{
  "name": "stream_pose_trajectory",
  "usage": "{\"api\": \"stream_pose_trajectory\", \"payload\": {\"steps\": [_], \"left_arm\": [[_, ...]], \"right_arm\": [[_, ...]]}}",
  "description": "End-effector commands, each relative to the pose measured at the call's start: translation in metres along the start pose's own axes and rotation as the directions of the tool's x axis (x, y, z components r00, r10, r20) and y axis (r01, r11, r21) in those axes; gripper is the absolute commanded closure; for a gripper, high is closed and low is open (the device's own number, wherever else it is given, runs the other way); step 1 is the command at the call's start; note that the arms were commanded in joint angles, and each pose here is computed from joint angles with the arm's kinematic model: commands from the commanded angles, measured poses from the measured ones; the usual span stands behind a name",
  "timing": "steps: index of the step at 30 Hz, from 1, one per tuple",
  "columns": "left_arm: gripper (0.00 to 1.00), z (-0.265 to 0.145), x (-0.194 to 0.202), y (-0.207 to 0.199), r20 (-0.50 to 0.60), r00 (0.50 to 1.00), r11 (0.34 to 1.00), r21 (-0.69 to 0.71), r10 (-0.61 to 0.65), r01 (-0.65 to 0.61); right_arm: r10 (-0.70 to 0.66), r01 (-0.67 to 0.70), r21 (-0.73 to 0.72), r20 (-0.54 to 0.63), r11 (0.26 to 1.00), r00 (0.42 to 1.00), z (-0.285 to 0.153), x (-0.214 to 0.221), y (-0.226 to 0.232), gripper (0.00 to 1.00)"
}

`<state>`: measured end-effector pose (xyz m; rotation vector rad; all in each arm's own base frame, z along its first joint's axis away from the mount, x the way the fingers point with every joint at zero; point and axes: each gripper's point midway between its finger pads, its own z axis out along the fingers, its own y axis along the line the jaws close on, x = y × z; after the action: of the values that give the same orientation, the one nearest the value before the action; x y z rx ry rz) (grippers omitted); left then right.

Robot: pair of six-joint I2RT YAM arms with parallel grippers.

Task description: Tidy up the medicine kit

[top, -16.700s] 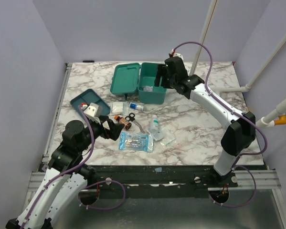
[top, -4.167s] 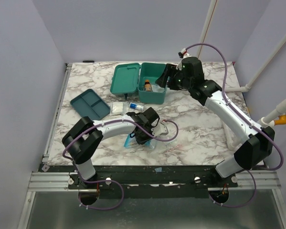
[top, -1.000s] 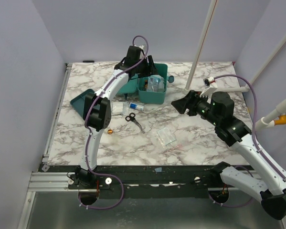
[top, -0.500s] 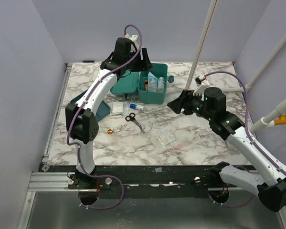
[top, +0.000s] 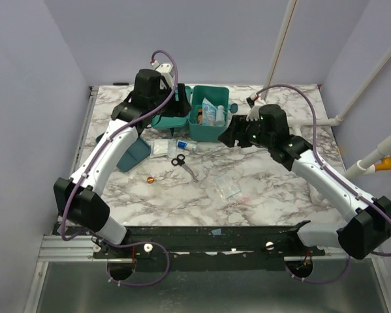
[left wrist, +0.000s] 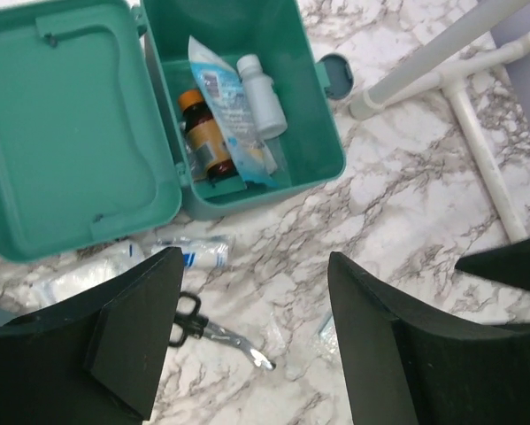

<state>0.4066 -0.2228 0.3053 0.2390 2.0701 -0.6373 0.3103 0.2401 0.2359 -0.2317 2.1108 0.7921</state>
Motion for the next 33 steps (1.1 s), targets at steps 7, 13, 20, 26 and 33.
{"api": "stream_pose_trajectory", "payload": {"steps": [7, 13, 20, 26, 33], "left_arm": [[0.32, -0.073, 0.049, 0.025, 0.027, 0.999, 0.991, -0.13, 0.033, -0.029], [0.31, -0.105, 0.085, 0.029, 0.011, 0.999, 0.991, -0.128, 0.043, -0.042], [0.31, -0.129, 0.135, 0.036, -0.051, 0.996, 0.991, -0.115, 0.067, -0.073], [0.28, -0.142, 0.148, 0.033, -0.027, 0.997, 0.993, -0.087, 0.076, -0.078], [0.27, -0.146, 0.159, 0.026, -0.002, 0.998, 0.997, -0.036, 0.064, -0.064]], "right_arm": [[-0.09, 0.084, 0.095, 0.062, 0.992, 0.994, 0.051, -0.052, -0.007, 0.3], [-0.214, 0.213, 0.192, -0.015, 0.958, 0.977, 0.094, -0.056, -0.035, 0.31], [-0.477, 0.485, 0.058, -0.112, 0.872, 0.872, 0.13, -0.032, -0.044, 0.34], [-0.666, 0.664, -0.056, -0.059, 0.746, 0.744, 0.144, -0.025, -0.04, 0.34], [-0.792, 0.776, -0.189, -0.01, 0.601, 0.611, 0.154, -0.013, -0.03, 0.33]]}}
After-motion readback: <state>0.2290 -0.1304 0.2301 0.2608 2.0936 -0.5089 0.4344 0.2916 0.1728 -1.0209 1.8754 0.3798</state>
